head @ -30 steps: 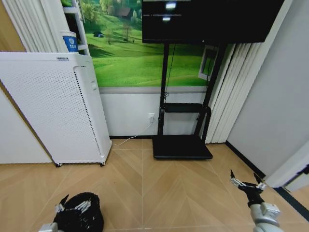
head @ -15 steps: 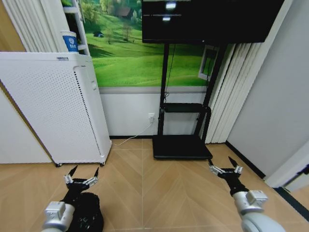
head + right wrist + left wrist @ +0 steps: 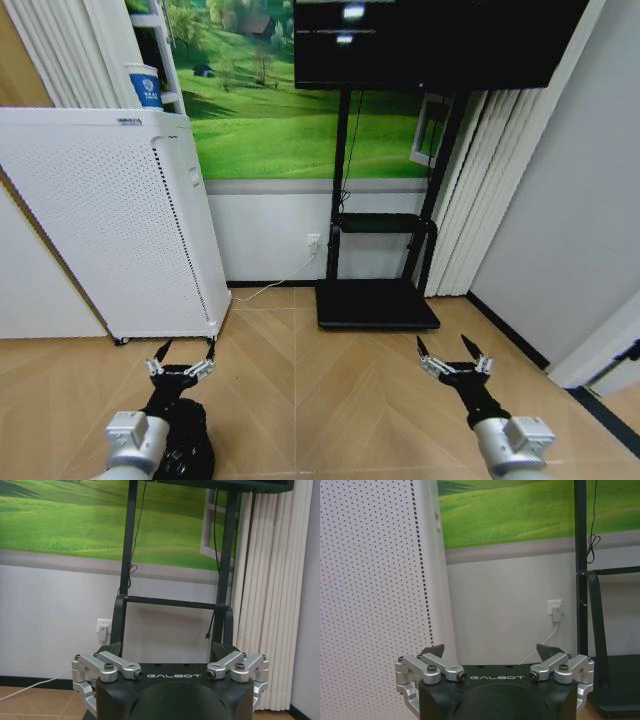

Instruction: Pick up the trash bin and place the garbage on the floor into it.

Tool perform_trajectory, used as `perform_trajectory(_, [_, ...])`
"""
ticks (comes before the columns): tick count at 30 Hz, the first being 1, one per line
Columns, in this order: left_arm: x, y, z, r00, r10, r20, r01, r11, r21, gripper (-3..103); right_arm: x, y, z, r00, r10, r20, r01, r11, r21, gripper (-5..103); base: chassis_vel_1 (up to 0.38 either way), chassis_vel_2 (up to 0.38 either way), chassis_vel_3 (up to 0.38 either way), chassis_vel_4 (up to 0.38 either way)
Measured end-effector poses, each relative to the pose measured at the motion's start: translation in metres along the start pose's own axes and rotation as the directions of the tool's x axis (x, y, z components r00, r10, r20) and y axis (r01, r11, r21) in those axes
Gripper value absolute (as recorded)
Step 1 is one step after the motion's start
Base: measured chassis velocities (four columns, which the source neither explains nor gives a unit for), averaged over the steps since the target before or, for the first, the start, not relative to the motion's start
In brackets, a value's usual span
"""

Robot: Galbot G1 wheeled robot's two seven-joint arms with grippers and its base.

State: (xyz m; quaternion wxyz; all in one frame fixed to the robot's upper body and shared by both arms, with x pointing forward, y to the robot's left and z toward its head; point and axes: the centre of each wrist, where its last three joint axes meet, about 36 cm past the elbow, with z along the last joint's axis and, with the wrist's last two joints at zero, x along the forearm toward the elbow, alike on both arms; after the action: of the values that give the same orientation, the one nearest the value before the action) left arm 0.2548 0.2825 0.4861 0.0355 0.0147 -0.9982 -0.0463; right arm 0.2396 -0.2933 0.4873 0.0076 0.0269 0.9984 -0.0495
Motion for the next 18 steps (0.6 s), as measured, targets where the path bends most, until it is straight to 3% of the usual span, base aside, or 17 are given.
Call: perform_trajectory(18, [0.0016,-0.0012,-0.003,1.0,0.001,-0.006,-0.001,1.0,0.004,100,0.003,0.0025,-0.0005,1.0,0.007,0.005,-0.007,1.0,-0.001,100,0.0,0.0,0.0,0.0])
